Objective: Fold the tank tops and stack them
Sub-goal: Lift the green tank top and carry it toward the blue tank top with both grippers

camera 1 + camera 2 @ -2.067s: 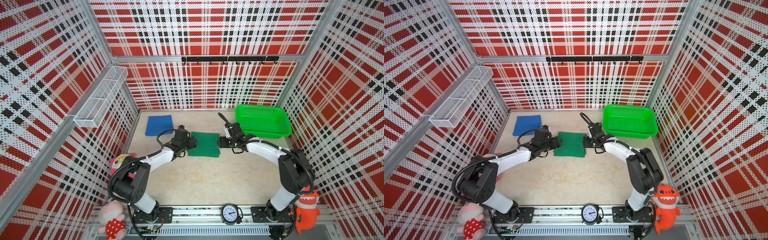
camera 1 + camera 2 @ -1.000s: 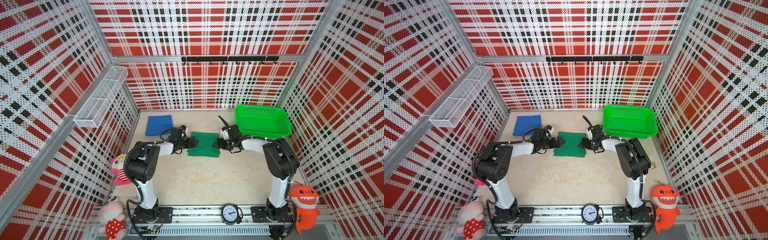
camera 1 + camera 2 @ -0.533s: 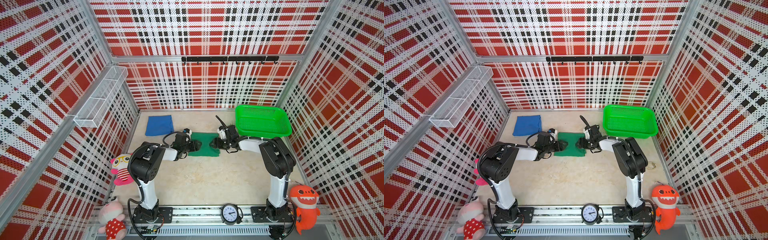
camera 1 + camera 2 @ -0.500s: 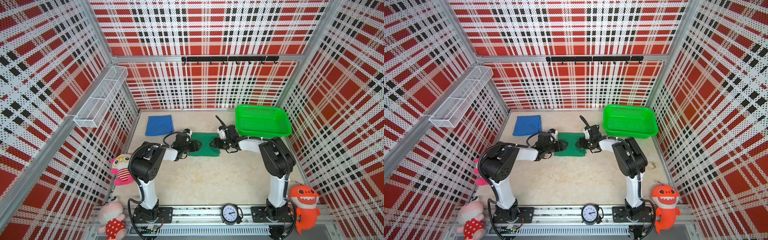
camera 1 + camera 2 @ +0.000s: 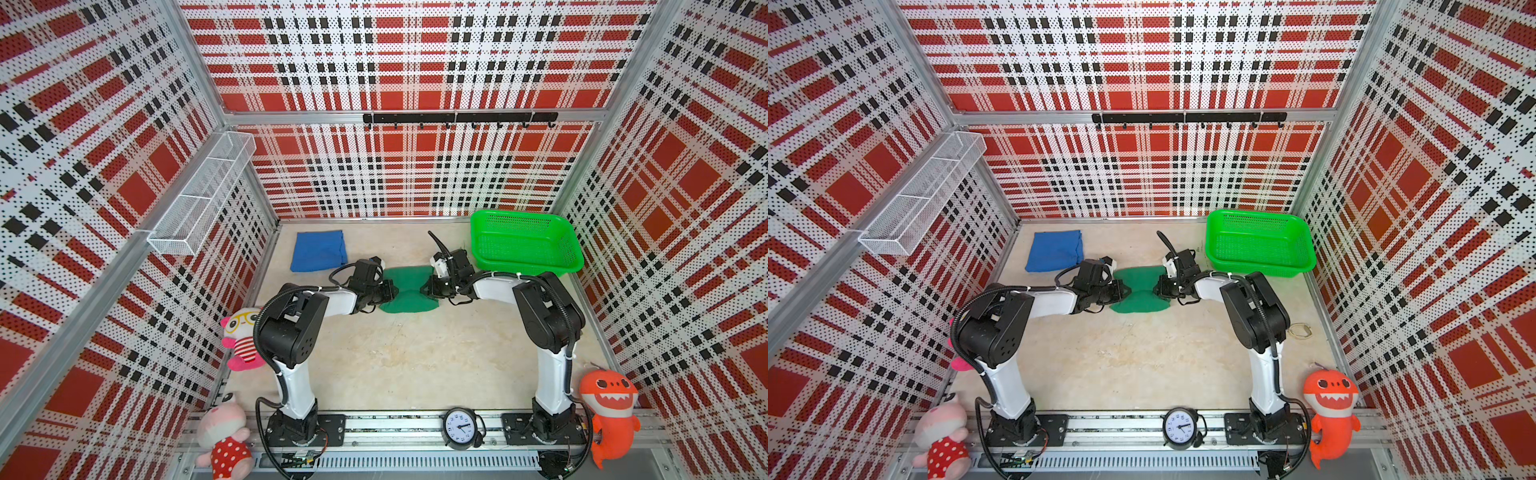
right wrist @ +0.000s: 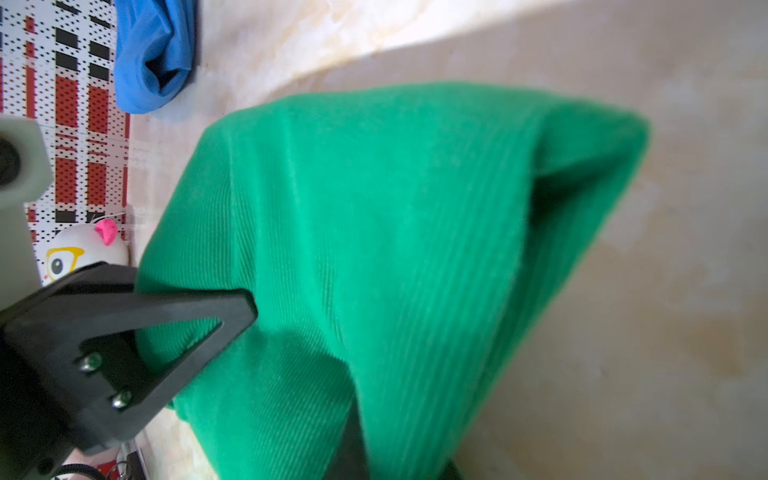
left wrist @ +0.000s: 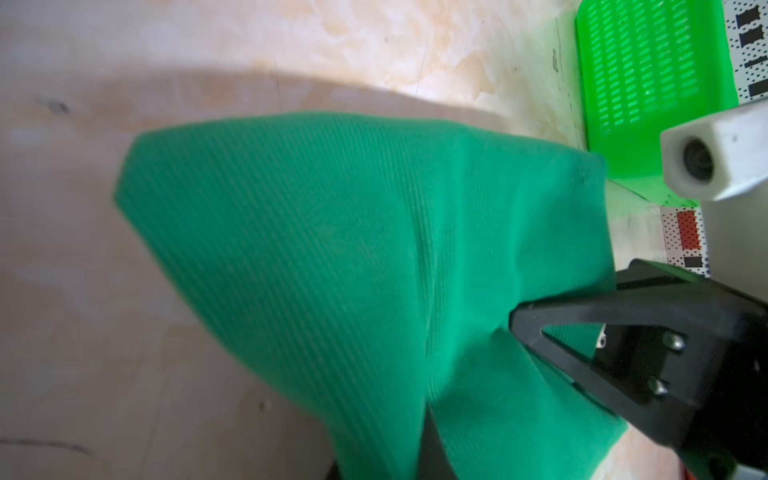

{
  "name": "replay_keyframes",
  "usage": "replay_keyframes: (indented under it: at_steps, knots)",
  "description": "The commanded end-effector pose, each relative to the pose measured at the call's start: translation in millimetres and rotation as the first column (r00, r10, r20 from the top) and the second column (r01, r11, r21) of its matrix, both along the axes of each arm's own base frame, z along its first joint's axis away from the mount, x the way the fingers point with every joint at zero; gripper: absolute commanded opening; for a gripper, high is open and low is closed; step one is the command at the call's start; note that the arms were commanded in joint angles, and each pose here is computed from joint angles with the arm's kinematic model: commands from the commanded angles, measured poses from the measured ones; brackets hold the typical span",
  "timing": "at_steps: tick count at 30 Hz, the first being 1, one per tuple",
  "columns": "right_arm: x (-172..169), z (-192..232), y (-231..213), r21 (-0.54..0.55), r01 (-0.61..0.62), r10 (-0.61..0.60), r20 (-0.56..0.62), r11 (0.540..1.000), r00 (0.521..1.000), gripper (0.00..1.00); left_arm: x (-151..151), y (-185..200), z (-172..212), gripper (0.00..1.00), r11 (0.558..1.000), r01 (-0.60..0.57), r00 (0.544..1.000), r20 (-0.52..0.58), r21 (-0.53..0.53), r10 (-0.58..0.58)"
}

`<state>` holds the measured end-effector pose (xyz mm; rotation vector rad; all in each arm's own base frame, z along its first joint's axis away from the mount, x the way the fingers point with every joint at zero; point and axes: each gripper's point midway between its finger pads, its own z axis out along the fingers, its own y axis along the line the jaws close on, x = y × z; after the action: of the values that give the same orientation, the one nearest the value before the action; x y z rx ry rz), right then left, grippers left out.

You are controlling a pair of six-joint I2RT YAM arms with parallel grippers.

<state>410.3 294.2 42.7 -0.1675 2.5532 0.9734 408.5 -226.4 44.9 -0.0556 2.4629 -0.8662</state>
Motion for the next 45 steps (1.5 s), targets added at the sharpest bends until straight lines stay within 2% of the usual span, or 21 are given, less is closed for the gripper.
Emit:
replay_keyframes:
  at_steps: [1,8,13,20,26,31,39,45]
  knots:
    - [9.3,21.2,16.6,0.053,-0.034,0.031,0.061,0.998,0.998,0.0,13.0,7.4,34.7,0.0,1.0,0.011,0.999,0.048,0.014,-0.011]
    - [25.4,55.0,38.3,0.17,-0.063,0.033,0.171,0.983,0.985,0.0,46.2,29.5,69.2,0.0,0.998,-0.01,0.993,0.118,0.068,0.002]
    - [37.0,56.3,62.4,0.256,-0.083,0.024,0.227,0.963,0.974,0.0,72.2,45.5,87.5,0.0,0.988,-0.002,0.984,0.176,0.155,-0.025]
    - [58.9,53.3,106.9,0.336,-0.108,-0.022,0.362,0.936,0.932,0.0,98.5,86.7,109.7,0.0,0.97,-0.029,0.97,0.242,0.24,-0.031]
    - [71.1,58.4,147.5,0.494,-0.148,-0.065,0.388,0.857,0.919,0.0,103.8,120.0,110.0,0.0,0.961,-0.064,0.969,0.246,0.27,-0.005]
    - [79.2,58.5,186.6,0.531,-0.209,-0.051,0.433,0.821,0.9,0.0,109.2,143.0,118.2,0.0,0.948,-0.105,0.964,0.264,0.301,0.023]
    - [107.4,52.6,215.4,0.636,-0.206,-0.112,0.423,0.743,0.899,0.0,119.3,169.3,119.9,0.0,0.925,-0.154,0.96,0.273,0.347,0.057]
    - [124.6,52.9,226.1,0.646,-0.195,-0.143,0.432,0.738,0.89,0.0,131.8,177.5,129.7,0.0,0.918,-0.181,0.945,0.32,0.352,0.064]
